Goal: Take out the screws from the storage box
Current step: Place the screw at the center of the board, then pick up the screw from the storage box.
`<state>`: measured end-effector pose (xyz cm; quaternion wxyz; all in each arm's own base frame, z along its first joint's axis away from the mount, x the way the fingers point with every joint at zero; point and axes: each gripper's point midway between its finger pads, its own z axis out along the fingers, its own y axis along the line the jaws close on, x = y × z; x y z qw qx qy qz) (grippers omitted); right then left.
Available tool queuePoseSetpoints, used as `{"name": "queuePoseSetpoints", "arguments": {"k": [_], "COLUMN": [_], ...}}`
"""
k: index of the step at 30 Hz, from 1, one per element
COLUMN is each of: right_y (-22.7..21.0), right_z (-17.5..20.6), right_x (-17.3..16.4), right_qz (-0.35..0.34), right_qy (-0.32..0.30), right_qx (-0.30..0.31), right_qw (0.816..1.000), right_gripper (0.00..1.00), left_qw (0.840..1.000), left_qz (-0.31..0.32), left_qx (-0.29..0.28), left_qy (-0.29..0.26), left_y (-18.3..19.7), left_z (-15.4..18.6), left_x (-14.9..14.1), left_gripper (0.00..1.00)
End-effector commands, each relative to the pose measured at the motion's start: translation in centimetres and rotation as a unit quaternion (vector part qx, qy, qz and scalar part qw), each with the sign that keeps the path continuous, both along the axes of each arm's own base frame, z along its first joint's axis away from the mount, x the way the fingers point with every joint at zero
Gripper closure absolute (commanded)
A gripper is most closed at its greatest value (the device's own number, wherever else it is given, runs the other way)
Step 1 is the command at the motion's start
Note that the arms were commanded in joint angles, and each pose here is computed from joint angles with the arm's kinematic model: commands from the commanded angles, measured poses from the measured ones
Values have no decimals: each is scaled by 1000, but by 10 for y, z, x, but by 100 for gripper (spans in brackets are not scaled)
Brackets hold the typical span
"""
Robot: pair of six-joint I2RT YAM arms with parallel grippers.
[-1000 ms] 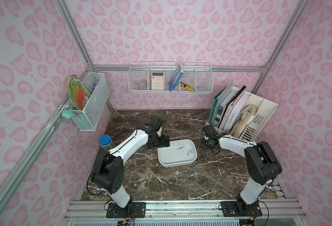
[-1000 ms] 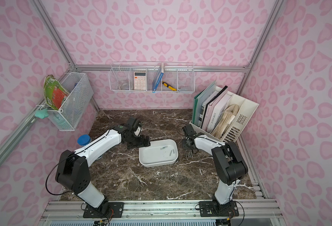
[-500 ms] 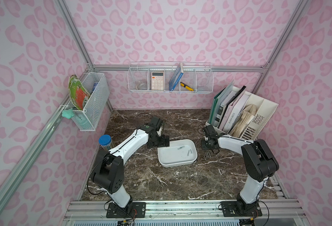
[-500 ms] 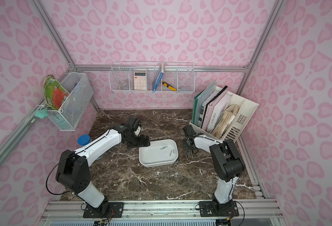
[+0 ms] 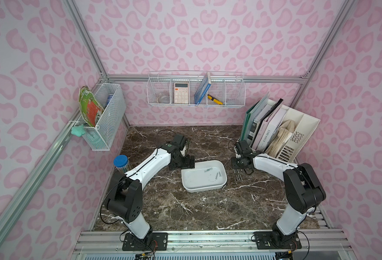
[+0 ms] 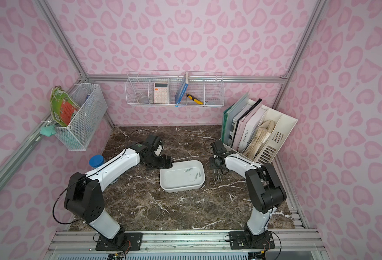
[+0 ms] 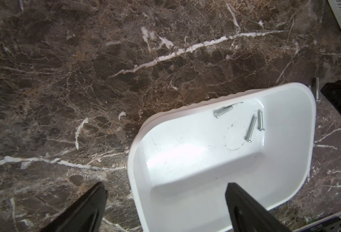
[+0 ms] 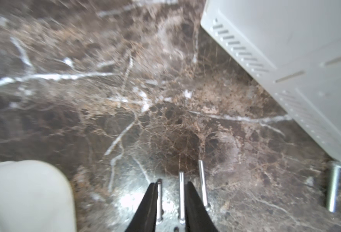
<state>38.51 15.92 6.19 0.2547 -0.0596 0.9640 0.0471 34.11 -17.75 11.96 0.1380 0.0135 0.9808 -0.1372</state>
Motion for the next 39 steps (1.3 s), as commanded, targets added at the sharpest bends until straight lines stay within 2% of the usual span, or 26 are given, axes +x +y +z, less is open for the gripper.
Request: {"name": "queuePoseSetpoints", "arguments": {"k": [1,6,11,15,19,30,39], "right_y": [5,27,74,118,148,163,163], "right_z": [21,55,76,75,57,-3,-20], "right_x": [1,-1,-14,-32,-44,-51,-41], "right_qz": [3,32,110,191,235,251,171], "right_qy": [-14,-44,-67,-78,-62,-1,21], "right_qx": [18,60,70,52,37,-10,0], "right_qw": [1000,997,989,977,969,968,985], "right_gripper": [72,68,60,56,55,54,53], "left_qw": [1000,1000,1000,1000,999,997,998], "left_qz": [-2,1,7,17,26,49,50], "left_qx": [3,0,8,22,31,33,29], "left_qy": [3,2,-3,-10,-20,-39,-37], "left_y": [1,1,5,11,16,29,30], "left_z": [2,4,6,7,8,14,14], "left_x": [-2,-2,-1,0,2,8,8], "left_gripper": [3,3,3,3,3,3,3]}}
